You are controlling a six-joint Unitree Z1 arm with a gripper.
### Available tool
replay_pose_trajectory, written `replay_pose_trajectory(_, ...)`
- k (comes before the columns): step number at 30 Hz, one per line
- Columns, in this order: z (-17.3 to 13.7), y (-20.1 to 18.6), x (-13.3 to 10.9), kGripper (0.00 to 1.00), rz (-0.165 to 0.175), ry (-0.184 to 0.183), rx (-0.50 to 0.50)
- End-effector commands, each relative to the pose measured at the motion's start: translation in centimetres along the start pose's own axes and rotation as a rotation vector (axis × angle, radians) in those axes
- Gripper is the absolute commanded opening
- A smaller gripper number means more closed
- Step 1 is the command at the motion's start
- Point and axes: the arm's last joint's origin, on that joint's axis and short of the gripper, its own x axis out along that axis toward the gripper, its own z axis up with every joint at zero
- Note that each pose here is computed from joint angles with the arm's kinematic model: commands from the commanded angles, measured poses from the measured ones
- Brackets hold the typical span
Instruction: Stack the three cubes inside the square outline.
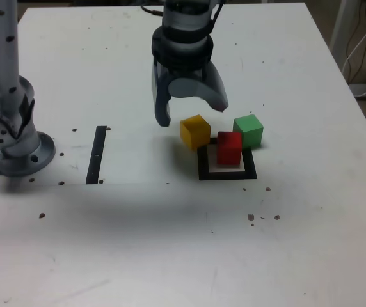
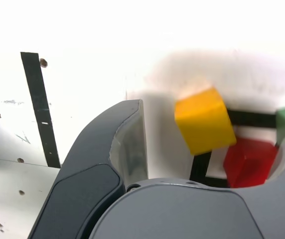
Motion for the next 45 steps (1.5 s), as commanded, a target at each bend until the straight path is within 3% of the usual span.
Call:
replay_pose_trajectory(1,0.0,0.3,0.0,0.96,-0.004,-0.003,-0.026)
replay_pose_trajectory(12,2.0,-0.2,2.4,0.87,-0.025,0.039,-0.076)
replay_pose_trajectory(18,2.8,-0.4,3.6,0.82,-0.02,0.062,-0.098)
replay_pose_trajectory(23,3.1,-0.5,4.1,0.63,-0.016,0.08,-0.106)
replay_pose_trajectory(28,3.2,-0.5,4.1,0.46,-0.009,0.07,-0.12)
replay_pose_trajectory(33,3.6,-0.6,4.4,0.43,-0.015,0.054,-0.128)
replay_pose_trajectory(40,4.0,-0.6,4.5,0.32,-0.011,0.032,-0.126)
replay_pose_trajectory(45,3.8,-0.5,4.1,0.32,-0.001,0.036,-0.114)
